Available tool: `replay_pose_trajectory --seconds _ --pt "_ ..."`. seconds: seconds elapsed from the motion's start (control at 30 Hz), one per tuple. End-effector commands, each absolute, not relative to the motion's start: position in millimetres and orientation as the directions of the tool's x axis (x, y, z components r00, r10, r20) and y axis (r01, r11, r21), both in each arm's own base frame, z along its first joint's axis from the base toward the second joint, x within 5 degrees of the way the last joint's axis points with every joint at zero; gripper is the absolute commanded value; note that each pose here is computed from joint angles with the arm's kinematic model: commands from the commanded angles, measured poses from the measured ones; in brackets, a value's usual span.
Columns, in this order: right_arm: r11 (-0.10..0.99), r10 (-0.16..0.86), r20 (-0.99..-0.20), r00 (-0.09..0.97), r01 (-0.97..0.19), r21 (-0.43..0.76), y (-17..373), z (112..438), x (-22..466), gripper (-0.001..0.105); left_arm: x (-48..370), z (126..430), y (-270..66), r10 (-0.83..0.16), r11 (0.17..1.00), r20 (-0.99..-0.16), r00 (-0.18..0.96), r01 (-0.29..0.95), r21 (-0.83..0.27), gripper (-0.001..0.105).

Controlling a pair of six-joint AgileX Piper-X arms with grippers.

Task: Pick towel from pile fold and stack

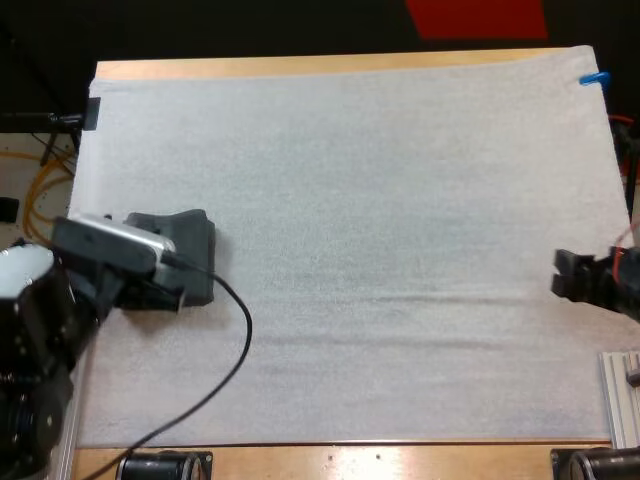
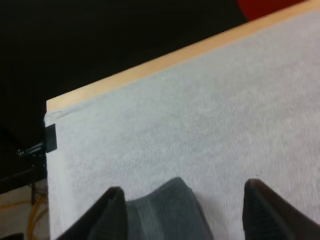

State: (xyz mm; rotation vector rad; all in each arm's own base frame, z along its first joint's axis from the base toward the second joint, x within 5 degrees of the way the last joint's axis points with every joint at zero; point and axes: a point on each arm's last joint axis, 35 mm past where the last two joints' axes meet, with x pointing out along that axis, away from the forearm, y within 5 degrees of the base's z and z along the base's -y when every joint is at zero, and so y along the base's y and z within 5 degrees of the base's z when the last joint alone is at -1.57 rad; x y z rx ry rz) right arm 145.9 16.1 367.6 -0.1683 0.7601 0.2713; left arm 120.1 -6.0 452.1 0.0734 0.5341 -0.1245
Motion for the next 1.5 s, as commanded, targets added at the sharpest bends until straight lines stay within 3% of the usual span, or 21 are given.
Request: replay_pose_trajectory --seconds 0.0,0.13,0.3,0.67,0.83,0.9,1.07,1.13,1.27,1.47 --pt "0.954 0.153 -0.687 0.710 -0.288 -0.086 13 373 134 0.064 108 454 -7 -0.075 0.990 -0.507 0.859 0.124 0.062 0.050" --pt "0.954 0.152 -0.633 0.759 -0.281 -0.107 11 383 109 0.064 82 459 -6 -0.061 0.992 -0.455 0.888 0.104 0.071 0.050" --pt "0.944 0.147 -0.510 0.848 -0.273 -0.183 8 397 69 0.064 51 452 -2 -0.009 0.997 -0.391 0.920 0.038 0.068 0.050" --pt "0.952 0.110 -0.323 0.940 -0.193 -0.236 2 389 4 0.064 -12 392 5 0.030 0.998 -0.319 0.947 -0.014 0.053 0.050" --pt "0.953 0.112 -0.258 0.960 -0.177 -0.244 0 367 -19 0.064 -44 362 10 0.099 0.994 -0.365 0.926 -0.074 0.083 0.050" --pt "0.954 0.112 -0.255 0.961 -0.176 -0.244 0 359 -21 0.064 -47 353 11 0.116 0.992 -0.416 0.902 -0.082 0.098 0.050" --pt "0.950 0.116 -0.340 0.933 -0.204 -0.235 0 344 -17 0.064 -52 340 12 0.134 0.990 -0.520 0.844 -0.089 0.112 0.050" --pt "0.946 0.140 -0.366 0.920 -0.233 -0.223 2 337 -12 0.057 -55 336 12 0.156 0.987 -0.556 0.817 -0.105 0.122 0.050" --pt "0.947 0.141 -0.374 0.917 -0.234 -0.218 2 330 -5 0.045 -48 334 11 0.154 0.987 -0.543 0.826 -0.109 0.115 0.050" --pt "0.951 0.134 -0.238 0.962 -0.192 -0.242 3 339 7 0.044 -29 339 7 0.073 0.997 -0.437 0.896 -0.055 0.054 0.050"
